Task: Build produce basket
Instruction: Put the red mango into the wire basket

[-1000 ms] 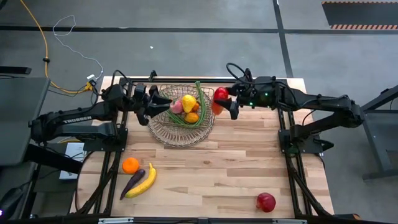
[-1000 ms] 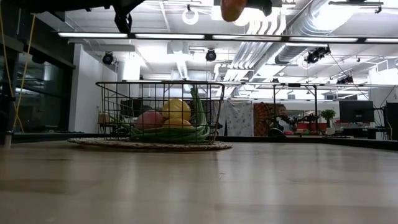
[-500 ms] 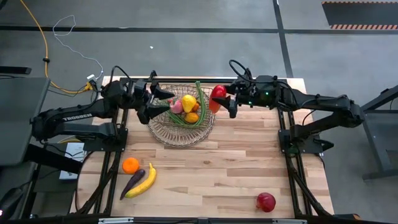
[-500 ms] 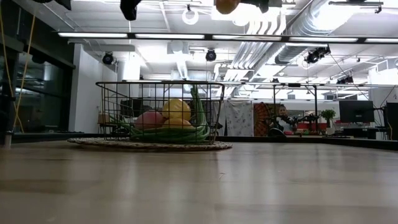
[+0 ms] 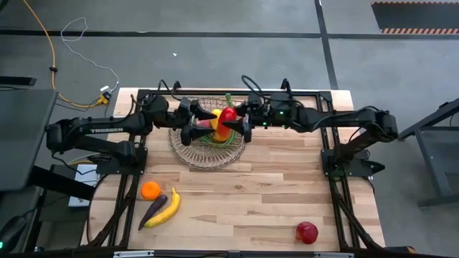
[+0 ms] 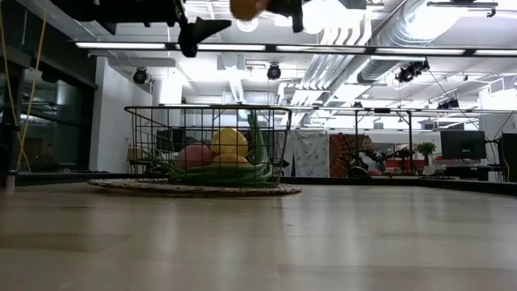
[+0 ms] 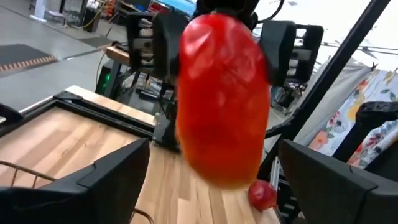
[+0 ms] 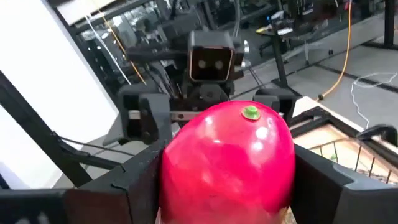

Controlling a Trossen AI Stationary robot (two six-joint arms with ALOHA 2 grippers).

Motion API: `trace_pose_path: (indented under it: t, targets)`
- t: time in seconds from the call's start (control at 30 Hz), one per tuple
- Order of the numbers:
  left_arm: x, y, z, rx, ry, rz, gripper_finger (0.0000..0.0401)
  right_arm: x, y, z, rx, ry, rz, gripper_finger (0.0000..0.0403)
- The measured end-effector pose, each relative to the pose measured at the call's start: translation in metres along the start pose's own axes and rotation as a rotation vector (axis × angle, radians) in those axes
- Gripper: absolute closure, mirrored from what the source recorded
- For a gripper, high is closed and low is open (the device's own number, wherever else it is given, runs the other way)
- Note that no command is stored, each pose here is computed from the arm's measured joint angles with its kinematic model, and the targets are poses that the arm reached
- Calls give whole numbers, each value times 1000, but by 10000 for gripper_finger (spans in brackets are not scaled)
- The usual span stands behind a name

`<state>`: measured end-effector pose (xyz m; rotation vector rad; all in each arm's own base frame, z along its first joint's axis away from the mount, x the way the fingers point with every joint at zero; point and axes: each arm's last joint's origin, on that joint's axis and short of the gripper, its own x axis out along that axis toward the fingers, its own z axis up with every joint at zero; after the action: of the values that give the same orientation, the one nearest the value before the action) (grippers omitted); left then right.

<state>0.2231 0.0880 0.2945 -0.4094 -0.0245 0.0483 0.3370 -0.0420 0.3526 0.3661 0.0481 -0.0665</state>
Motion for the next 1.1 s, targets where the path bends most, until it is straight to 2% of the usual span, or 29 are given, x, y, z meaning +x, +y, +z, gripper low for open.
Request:
trace_pose_path:
  t: [0.17,0.33,0.6,0.73,1.0,1.1]
  targets:
    - [10,1,-3,14,-27,-28,54,12,-6,-13,12,39,-13,144]
    - [17,7,-11,0,4,-18,54,15,-4,-8,7,-25,19,143]
    - [22,8,-13,4,-1,-30,60,15,-4,-8,14,-24,34,143]
    - [21,7,-11,11,-18,-38,85,15,-4,-8,14,-25,34,143]
    - [22,5,-12,11,-12,-53,164,17,-4,-10,21,-24,36,143]
    - [22,4,-13,11,-10,-56,170,17,-5,-10,21,-23,36,143]
